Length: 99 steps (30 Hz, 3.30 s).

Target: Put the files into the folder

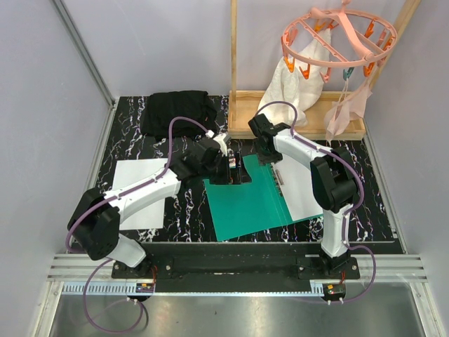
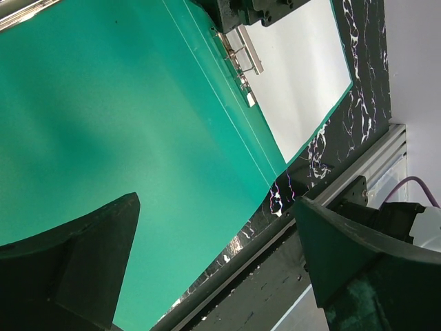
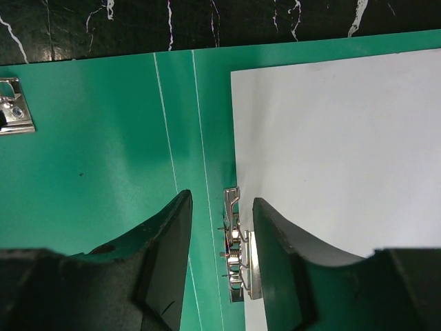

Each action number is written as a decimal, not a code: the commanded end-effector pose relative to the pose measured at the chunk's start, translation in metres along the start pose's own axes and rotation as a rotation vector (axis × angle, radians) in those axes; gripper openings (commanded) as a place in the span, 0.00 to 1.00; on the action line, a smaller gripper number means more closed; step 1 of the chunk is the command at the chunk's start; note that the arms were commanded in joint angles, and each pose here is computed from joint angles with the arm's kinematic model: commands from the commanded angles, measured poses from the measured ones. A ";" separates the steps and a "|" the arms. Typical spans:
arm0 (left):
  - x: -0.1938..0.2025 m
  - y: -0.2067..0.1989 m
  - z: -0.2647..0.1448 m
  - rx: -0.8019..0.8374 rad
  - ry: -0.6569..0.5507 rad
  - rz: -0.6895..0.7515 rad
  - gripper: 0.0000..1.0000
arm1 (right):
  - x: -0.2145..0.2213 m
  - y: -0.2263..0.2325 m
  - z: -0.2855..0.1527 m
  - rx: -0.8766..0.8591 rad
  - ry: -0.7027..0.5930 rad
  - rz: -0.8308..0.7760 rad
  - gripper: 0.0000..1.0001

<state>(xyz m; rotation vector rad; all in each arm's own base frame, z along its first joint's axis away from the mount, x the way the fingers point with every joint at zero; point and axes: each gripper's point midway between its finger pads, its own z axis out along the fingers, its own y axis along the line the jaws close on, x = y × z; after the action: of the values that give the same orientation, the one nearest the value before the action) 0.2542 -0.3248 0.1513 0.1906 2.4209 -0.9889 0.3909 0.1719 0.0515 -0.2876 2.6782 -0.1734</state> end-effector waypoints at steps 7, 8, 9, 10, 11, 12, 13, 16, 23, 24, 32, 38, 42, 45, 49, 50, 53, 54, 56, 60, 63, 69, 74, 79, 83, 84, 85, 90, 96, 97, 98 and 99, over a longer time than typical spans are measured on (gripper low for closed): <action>-0.009 -0.008 0.004 0.041 -0.028 0.049 0.99 | -0.006 0.001 0.011 0.023 -0.018 0.007 0.48; -0.010 -0.008 0.003 0.041 -0.030 0.050 0.99 | -0.004 0.002 0.012 0.023 -0.014 0.004 0.48; -0.010 -0.008 0.003 0.038 -0.030 0.054 0.99 | -0.004 0.002 0.013 0.025 -0.013 0.004 0.48; -0.011 -0.009 0.003 0.038 -0.032 0.054 0.99 | -0.003 0.001 0.015 0.025 -0.008 0.004 0.48; -0.012 -0.009 0.002 0.040 -0.035 0.056 0.99 | -0.002 0.002 0.015 0.025 -0.008 0.004 0.48; -0.011 -0.008 0.002 0.038 -0.033 0.057 0.99 | -0.001 0.003 0.015 0.022 -0.006 0.004 0.48; -0.011 -0.008 0.002 0.037 -0.033 0.057 0.99 | -0.001 0.002 0.016 0.021 -0.007 0.007 0.48; -0.010 -0.007 0.003 0.035 -0.031 0.056 0.99 | -0.001 0.004 0.016 0.014 -0.009 0.009 0.44; -0.009 -0.006 0.002 0.037 -0.028 0.061 0.99 | -0.001 0.003 0.017 0.019 -0.008 0.010 0.40; -0.010 -0.006 0.001 0.037 -0.030 0.059 0.99 | -0.002 0.003 0.016 0.019 -0.009 0.009 0.41; -0.011 -0.005 0.000 0.046 -0.031 0.054 0.99 | 0.002 0.000 0.019 0.036 0.001 0.003 0.40; -0.010 -0.005 0.000 0.046 -0.031 0.051 0.99 | 0.002 -0.001 0.019 0.043 0.002 0.006 0.36; -0.011 -0.004 -0.001 0.046 -0.031 0.048 0.99 | 0.000 -0.002 0.018 0.044 -0.005 0.006 0.26; -0.012 -0.005 -0.001 0.046 -0.035 0.049 0.99 | -0.002 -0.004 0.014 0.044 -0.013 0.009 0.23; -0.012 -0.003 0.002 0.042 -0.032 0.042 0.99 | -0.006 -0.007 0.005 0.047 -0.032 0.014 0.15; -0.010 -0.003 0.004 0.044 -0.027 0.038 0.99 | -0.007 -0.008 0.000 0.046 -0.040 0.014 0.14; -0.007 0.000 0.012 0.042 -0.019 0.021 0.99 | -0.009 -0.010 -0.009 0.044 -0.057 0.022 0.11; -0.006 0.004 0.016 0.034 -0.016 0.015 0.99 | -0.009 -0.011 -0.012 0.043 -0.062 0.024 0.10; -0.006 0.006 0.024 0.034 -0.021 0.003 0.99 | -0.010 -0.013 -0.017 0.041 -0.070 0.031 0.08; 0.004 0.018 0.054 0.014 0.038 -0.046 0.98 | -0.009 -0.013 -0.027 0.028 -0.079 0.042 0.08; 0.007 0.024 0.072 0.005 0.053 -0.112 0.98 | -0.007 -0.017 -0.034 0.032 -0.086 0.050 0.08; 0.013 0.035 0.091 -0.029 0.078 -0.191 0.97 | 0.003 -0.019 -0.049 0.013 -0.089 0.078 0.08; 0.019 0.044 0.092 -0.047 0.070 -0.220 0.97 | 0.020 -0.021 -0.058 -0.007 -0.083 0.114 0.07; 0.019 0.046 0.091 -0.048 0.065 -0.226 0.97 | 0.041 -0.021 -0.060 -0.028 -0.062 0.150 0.07; 0.015 0.041 0.087 -0.034 0.059 -0.204 0.97 | 0.058 -0.018 -0.063 -0.057 -0.038 0.187 0.08; 0.012 0.039 0.086 -0.031 0.058 -0.191 0.97 | 0.063 -0.015 -0.064 -0.075 -0.028 0.196 0.10; 0.010 0.035 0.084 -0.021 0.056 -0.181 0.97 | 0.071 -0.016 -0.066 -0.081 -0.020 0.217 0.13; 0.003 0.008 0.077 0.068 0.095 -0.144 0.97 | 0.091 -0.008 -0.095 -0.187 0.014 0.258 0.72; -0.007 -0.011 0.073 0.116 0.088 -0.130 0.97 | 0.065 -0.015 -0.129 -0.385 -0.011 0.398 0.90; -0.007 -0.011 0.074 0.116 0.090 -0.129 0.97 | 0.065 -0.010 -0.127 -0.406 0.014 0.401 0.90; -0.008 -0.012 0.074 0.119 0.089 -0.128 0.97 | 0.065 -0.006 -0.127 -0.428 0.028 0.411 0.89; -0.008 -0.014 0.075 0.122 0.089 -0.127 0.97 | 0.063 0.000 -0.128 -0.462 0.047 0.439 0.88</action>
<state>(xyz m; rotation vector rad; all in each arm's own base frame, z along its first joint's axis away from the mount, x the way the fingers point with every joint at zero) 0.2844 -0.3711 0.0835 0.0537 2.5692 -1.1159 0.2839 0.1337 0.1265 0.1521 2.6810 0.3147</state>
